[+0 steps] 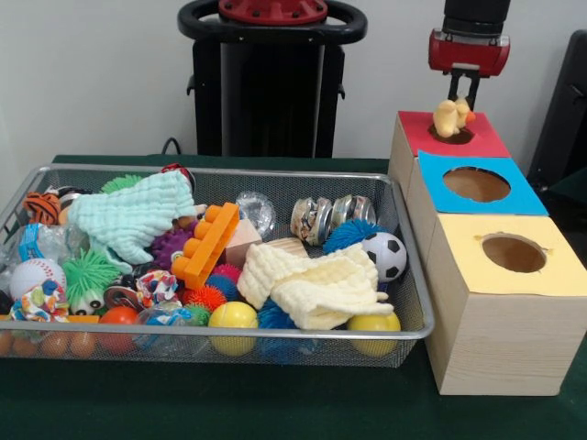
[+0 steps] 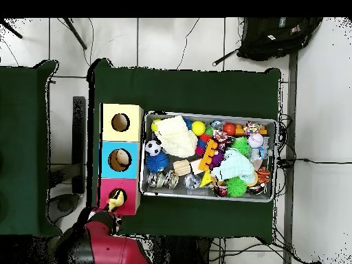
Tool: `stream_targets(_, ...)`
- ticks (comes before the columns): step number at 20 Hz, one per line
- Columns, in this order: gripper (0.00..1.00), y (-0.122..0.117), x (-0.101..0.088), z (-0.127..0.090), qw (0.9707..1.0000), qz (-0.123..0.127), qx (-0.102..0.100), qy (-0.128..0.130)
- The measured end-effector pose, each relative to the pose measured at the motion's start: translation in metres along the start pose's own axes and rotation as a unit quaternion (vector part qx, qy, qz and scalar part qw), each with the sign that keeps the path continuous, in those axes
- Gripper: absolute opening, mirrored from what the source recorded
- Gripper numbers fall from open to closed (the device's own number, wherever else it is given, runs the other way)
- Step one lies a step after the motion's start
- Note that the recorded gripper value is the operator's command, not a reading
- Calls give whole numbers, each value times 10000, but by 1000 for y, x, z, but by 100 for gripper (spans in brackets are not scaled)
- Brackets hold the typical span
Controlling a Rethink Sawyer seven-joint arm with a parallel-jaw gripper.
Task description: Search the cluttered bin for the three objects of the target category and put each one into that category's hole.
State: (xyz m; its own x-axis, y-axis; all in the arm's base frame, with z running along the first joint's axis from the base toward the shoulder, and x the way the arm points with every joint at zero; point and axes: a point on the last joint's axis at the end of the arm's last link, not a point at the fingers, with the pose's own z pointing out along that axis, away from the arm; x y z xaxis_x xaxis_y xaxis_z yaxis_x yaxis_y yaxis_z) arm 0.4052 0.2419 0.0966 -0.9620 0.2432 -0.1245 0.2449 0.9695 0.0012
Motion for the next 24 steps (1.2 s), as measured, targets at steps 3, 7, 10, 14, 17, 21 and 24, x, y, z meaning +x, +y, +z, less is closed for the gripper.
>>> stream_targets(3,0,0,0,0,10000,0,0,0)
stream_targets(7,0,0,0,0,10000,-1,-1,0)
stream_targets(10,0,2,1,0,10000,-21,-4,-2)
stream_targets(14,100,3,3,0,10000,-49,-7,3)
stream_targets(17,100,4,4,0,10000,-53,-7,5)
stream_targets(21,100,6,7,-1,10000,-94,-13,3)
stream_targets(24,100,10,10,-1,9999,-146,-23,7)
